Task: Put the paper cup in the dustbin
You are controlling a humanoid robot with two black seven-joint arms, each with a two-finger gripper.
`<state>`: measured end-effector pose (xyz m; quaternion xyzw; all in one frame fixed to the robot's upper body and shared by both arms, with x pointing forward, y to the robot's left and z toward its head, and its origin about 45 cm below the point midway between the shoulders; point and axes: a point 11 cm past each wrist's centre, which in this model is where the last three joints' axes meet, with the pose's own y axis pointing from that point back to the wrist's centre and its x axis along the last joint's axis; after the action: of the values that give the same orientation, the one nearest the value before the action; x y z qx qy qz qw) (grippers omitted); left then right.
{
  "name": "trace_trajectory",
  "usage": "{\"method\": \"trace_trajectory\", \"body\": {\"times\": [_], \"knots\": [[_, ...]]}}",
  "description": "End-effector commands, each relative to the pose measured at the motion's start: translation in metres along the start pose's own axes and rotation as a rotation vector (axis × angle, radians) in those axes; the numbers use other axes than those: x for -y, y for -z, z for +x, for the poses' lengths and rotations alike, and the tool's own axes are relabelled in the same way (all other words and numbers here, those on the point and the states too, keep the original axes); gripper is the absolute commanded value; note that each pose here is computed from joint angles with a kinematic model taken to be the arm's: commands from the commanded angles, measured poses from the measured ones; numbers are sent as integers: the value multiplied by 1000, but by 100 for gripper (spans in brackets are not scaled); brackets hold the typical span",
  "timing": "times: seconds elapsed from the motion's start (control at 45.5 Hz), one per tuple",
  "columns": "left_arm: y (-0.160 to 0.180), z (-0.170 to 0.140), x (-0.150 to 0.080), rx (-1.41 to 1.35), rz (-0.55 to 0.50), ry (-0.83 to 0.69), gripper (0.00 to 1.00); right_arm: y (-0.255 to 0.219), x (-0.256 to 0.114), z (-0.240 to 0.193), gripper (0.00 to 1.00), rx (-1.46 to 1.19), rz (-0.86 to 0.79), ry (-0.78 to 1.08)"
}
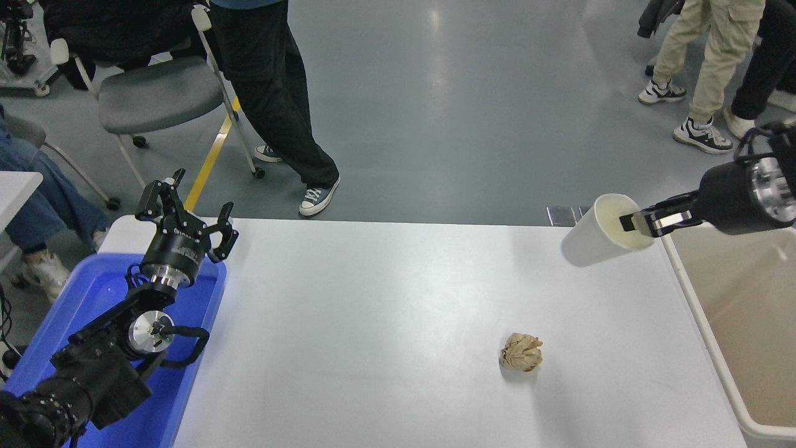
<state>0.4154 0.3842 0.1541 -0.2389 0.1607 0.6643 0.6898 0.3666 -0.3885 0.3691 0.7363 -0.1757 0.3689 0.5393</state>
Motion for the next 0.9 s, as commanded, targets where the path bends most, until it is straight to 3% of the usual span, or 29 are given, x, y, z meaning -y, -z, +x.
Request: {"method": "trace_trajectory", "body": {"times": [0.0, 0.44, 0.879], "knots": [[0, 0, 0, -1, -1, 0, 100, -59, -46, -12, 0, 196, -115, -166], [0, 0, 0, 0, 0, 0, 100, -123, -70, -46, 0, 617, -231, -445], [0, 0, 0, -1, -1, 0, 100, -177, -52, -103, 0, 1050, -415, -688]]}}
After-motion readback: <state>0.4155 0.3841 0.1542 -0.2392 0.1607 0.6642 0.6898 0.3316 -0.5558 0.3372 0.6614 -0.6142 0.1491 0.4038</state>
